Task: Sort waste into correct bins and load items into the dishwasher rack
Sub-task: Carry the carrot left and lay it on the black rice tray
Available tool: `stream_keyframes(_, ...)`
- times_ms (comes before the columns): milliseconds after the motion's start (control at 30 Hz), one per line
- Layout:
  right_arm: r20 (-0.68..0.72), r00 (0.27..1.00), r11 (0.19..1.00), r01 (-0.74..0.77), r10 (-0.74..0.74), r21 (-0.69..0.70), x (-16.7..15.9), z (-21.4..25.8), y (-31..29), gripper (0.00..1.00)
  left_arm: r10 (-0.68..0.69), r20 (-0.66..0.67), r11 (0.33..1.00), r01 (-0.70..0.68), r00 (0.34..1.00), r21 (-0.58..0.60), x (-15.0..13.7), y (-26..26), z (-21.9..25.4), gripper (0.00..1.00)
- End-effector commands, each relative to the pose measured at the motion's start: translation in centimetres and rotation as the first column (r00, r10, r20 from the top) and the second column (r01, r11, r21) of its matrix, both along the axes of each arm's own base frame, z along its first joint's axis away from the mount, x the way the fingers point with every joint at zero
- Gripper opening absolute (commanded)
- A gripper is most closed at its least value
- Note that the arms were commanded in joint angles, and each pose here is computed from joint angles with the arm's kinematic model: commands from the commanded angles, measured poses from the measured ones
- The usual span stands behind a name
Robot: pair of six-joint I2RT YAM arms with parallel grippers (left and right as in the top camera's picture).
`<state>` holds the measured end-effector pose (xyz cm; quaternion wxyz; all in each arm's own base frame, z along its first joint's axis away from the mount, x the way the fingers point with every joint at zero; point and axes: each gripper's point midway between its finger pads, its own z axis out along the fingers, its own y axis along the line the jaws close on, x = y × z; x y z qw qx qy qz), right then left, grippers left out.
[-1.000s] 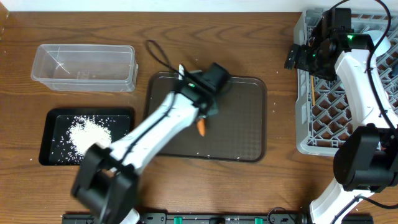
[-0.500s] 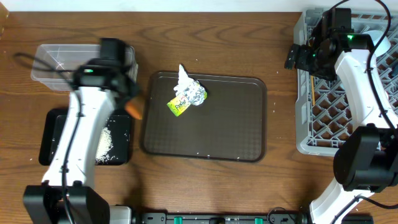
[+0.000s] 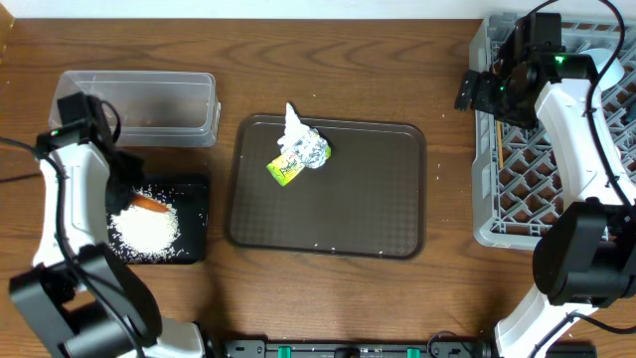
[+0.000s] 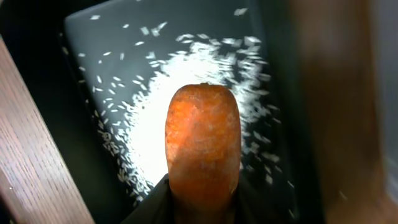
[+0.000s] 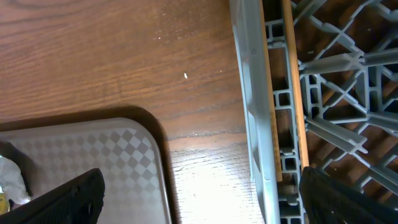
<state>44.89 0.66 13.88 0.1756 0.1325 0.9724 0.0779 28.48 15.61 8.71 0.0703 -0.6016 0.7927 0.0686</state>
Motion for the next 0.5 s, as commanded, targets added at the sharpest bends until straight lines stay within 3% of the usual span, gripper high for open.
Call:
stream_keyframes(0, 0.041, 0.999, 1.0, 0.017, -0.017, 0.008, 0.3, 1.7, -0.2, 0.99, 0.055, -0.042, 0.998, -0.056, 0.998, -0.015, -0.8, 1.0, -1.7, 0.31)
stream_keyframes(233, 0.041, 0.999, 1.0, 0.017, -0.017, 0.008, 0.3, 1.7, -0.2, 0.99, 0.066, -0.078, 0.997, -0.069, 0.995, -0.029, -1.0, 1.4, -3.3, 0.33)
stream_keyframes(333, 0.041, 0.999, 1.0, 0.017, -0.017, 0.008, 0.3, 1.7, -0.2, 0.99, 0.066, -0.078, 0.997, -0.069, 0.995, -0.029, -0.9, 1.4, -3.4, 0.5)
stream_keyframes(467, 0.041, 0.999, 1.0, 0.017, -0.017, 0.008, 0.3, 1.7, -0.2, 0.99, 0.066, -0.078, 0.997, -0.069, 0.995, -0.028, -0.9, 1.4, -3.4, 0.53)
